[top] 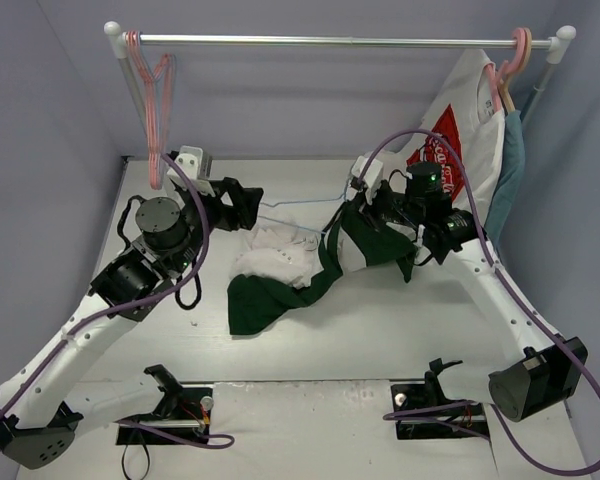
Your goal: Place the t-shirt on the hanger
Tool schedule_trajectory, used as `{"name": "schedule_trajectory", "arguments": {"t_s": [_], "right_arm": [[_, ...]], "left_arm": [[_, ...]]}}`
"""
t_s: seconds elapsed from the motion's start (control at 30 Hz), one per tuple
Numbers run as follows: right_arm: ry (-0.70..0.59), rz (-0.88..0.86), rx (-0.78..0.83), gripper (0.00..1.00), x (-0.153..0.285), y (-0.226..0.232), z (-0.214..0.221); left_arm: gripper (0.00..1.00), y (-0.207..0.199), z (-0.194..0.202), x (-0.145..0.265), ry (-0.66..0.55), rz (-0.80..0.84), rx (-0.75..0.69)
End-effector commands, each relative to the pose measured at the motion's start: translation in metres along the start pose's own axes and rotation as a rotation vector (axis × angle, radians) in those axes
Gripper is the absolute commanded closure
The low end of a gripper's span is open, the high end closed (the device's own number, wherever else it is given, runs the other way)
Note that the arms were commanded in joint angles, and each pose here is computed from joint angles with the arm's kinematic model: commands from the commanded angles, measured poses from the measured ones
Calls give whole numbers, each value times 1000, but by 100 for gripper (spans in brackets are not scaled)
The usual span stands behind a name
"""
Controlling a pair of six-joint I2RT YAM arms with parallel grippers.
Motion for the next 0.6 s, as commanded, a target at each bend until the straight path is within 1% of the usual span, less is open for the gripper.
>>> {"name": "schedule_trajectory", "arguments": {"t_s": [0.0,0.07,0.13,0.23,0.3,0.33,0.37,0.57], "right_arm": [[-252,130,1,100,14,-11,-60],[-270,131,-14,100,14,-9,-67],[-263,181,-29,100,13,-12,-67],[-251,248,-66,100,10,-15,-64],[-241,263,-106,100,6,-15,-59],[-240,284,-123,100,6,-17,-58],[-239,293,-136,100,4,-17,-55],[-238,324,-189,100,0,-13,-45]], "left_arm": [[32,-4,18,-3,120,-40,93],[32,-10,40,-9,190,-52,162],[32,-19,56,-14,229,-71,222],[34,-35,84,-25,300,-112,257],[35,-57,98,-32,328,-125,249],[35,-70,100,-32,333,-117,245],[35,-73,103,-35,333,-147,241],[35,-107,123,-55,350,-182,304]]}}
Point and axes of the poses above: each gripper's point midway between its finger pads, its own x axis back along the fingers, its own y axis along the line the jaws close on, z = x × y, the point moved 7 cm from there along x, back along the fingers, and after that the axes turned 13 degrees about -x, right-handed, at the moved point
